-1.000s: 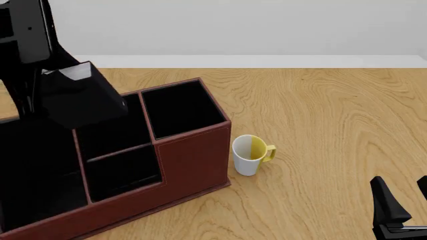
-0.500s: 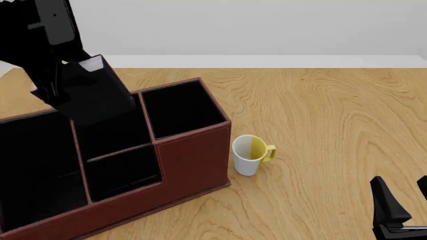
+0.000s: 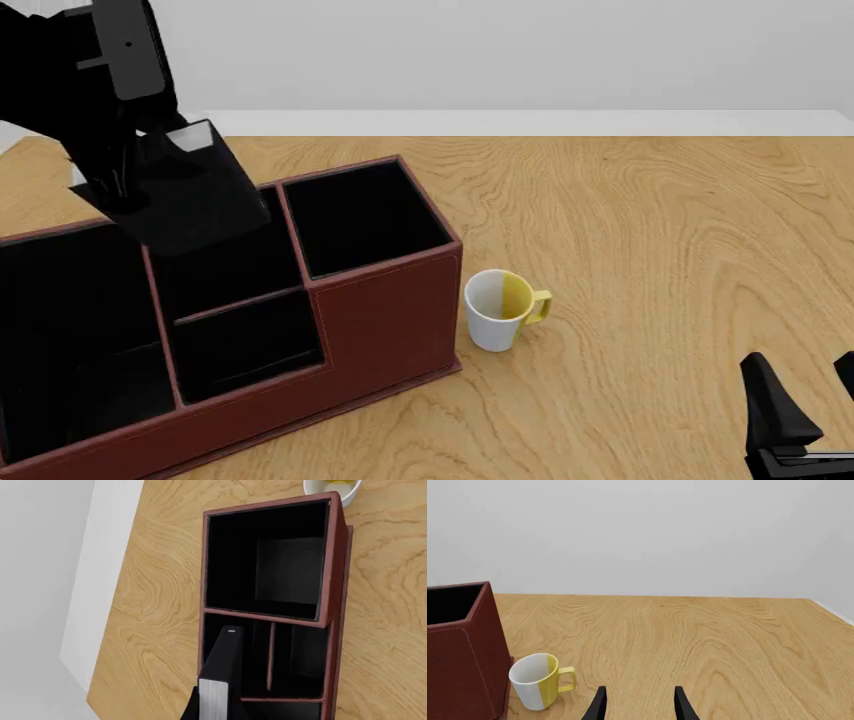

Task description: Pick up the book and place it in the front compartment of the caddy.

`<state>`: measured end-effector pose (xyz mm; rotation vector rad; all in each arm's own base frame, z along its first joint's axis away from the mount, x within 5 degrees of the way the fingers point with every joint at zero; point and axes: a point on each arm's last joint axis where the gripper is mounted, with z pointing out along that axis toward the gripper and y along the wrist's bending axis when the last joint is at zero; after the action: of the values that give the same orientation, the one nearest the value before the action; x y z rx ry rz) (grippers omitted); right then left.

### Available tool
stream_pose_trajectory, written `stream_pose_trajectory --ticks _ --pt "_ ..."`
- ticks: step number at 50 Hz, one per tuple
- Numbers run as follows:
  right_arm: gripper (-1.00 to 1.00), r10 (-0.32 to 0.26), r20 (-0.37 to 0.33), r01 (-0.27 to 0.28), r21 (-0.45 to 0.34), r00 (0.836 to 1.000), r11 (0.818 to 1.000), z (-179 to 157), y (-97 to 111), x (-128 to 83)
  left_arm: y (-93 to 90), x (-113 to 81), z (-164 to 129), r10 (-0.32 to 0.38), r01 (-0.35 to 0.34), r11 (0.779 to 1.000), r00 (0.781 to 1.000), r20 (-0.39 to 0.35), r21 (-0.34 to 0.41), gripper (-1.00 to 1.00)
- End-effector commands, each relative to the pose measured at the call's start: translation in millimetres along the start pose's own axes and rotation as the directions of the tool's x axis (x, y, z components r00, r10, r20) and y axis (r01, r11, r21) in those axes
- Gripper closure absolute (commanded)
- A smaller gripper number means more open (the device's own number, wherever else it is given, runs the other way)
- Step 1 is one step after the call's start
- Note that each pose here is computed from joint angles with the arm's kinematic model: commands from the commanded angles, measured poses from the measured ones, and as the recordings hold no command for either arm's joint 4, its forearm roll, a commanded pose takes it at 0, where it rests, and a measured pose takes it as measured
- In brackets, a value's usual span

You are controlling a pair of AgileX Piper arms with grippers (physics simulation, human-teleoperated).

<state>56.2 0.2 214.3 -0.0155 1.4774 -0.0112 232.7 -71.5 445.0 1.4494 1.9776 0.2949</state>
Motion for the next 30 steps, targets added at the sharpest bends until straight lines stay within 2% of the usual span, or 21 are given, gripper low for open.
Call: stream_pose_trajectory --ticks 1,10,30 --pt "-1.0 0.0 0.0 0.0 0.0 1.0 1.0 0.0 0.0 0.0 0.4 -3.2 1.5 0.038 -0.038 0.999 0.999 0.003 0.002 1.0" --pt "-1.0 0.0 0.0 0.0 0.0 1.0 1.0 0.0 0.0 0.0 2.6 -5.8 5.5 0.03 -0.03 1.0 1.0 0.002 0.008 1.0" --pt "-1.0 0.0 0.0 0.0 0.0 1.0 1.0 0.0 0.0 0.0 2.4 1.2 15.9 0.035 -0.035 0.999 0.999 -0.029 0.03 1.0"
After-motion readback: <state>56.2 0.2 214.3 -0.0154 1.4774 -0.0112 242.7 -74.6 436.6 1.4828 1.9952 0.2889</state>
